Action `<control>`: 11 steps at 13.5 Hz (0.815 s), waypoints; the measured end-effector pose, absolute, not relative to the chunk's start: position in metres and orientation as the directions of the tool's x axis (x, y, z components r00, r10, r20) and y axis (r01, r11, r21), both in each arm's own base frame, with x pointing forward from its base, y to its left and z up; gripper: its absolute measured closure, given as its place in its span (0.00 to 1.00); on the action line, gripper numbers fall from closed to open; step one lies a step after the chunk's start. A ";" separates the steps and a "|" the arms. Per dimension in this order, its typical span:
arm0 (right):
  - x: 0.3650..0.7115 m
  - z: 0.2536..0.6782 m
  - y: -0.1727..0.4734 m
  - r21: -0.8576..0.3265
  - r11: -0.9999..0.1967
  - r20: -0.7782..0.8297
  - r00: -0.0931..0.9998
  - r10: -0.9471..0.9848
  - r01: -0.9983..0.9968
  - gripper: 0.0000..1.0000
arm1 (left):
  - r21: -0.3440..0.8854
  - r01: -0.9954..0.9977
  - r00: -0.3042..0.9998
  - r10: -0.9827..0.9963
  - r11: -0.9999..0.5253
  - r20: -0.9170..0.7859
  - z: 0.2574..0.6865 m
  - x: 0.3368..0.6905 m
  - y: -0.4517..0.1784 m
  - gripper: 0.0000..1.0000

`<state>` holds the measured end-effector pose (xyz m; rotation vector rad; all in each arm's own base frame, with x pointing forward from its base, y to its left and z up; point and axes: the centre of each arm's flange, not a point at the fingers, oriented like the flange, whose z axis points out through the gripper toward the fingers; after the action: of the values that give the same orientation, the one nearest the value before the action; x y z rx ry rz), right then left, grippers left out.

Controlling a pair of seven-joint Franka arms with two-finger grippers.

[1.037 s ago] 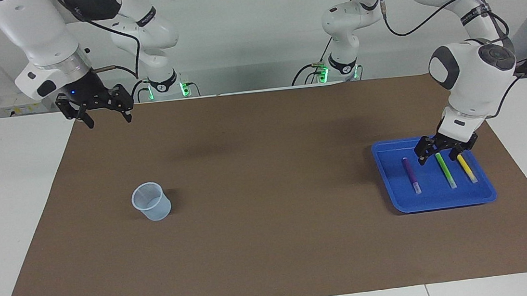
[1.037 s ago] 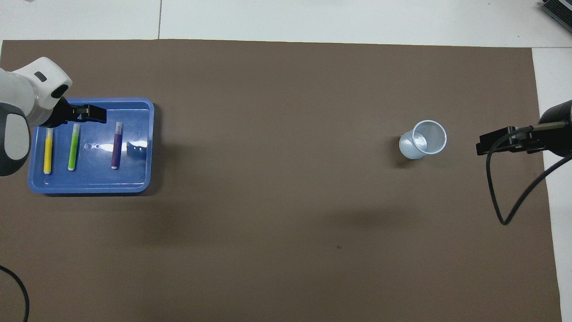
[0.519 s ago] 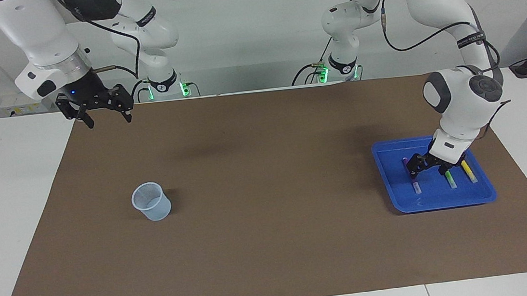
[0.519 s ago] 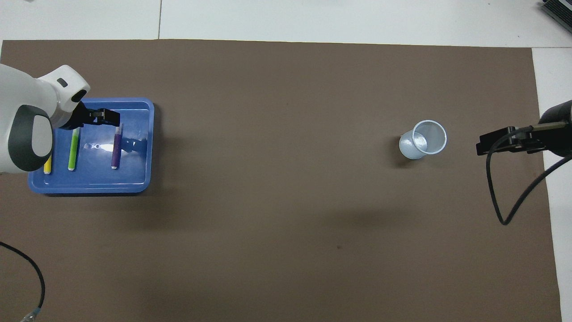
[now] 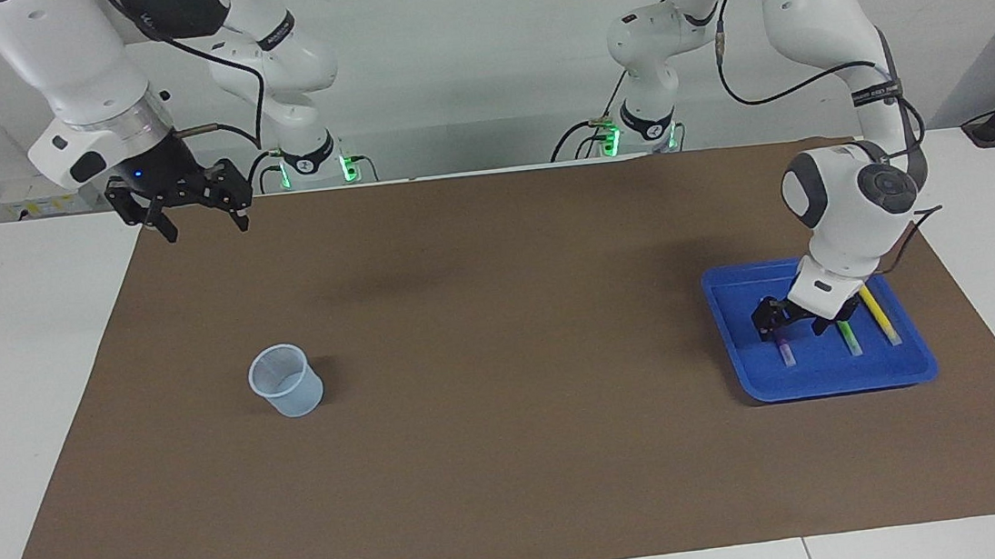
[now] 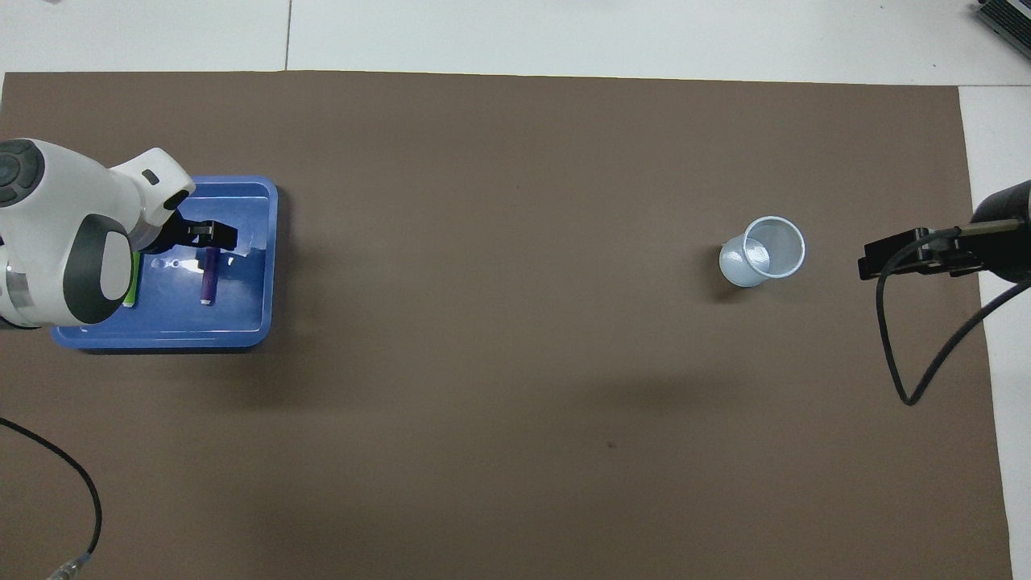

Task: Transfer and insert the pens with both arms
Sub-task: 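Move the left gripper to the purple pen and close on it, then lift the purple pen with the left gripper out of the tray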

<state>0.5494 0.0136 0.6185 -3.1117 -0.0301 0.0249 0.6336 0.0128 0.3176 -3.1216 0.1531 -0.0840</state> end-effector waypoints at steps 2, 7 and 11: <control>0.549 0.618 0.014 -0.030 -0.999 -0.016 1.000 0.020 0.019 0.00 | -0.019 -0.097 0.994 -0.097 -0.995 0.044 0.312 0.630 0.015 0.09; 0.549 0.618 0.014 -0.030 -0.999 -0.017 1.000 0.020 0.019 0.00 | -0.018 -0.098 0.994 -0.098 -0.995 0.044 0.310 0.629 0.014 0.22; 0.548 0.615 0.014 -0.030 -0.999 -0.025 1.000 0.020 0.019 0.00 | -0.017 -0.095 0.994 -0.095 -0.995 0.053 0.310 0.630 0.011 0.26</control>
<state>0.5484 0.0136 0.6152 -3.1118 -0.0299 0.0388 0.6297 0.0109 0.3099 -3.1220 0.1486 -0.0836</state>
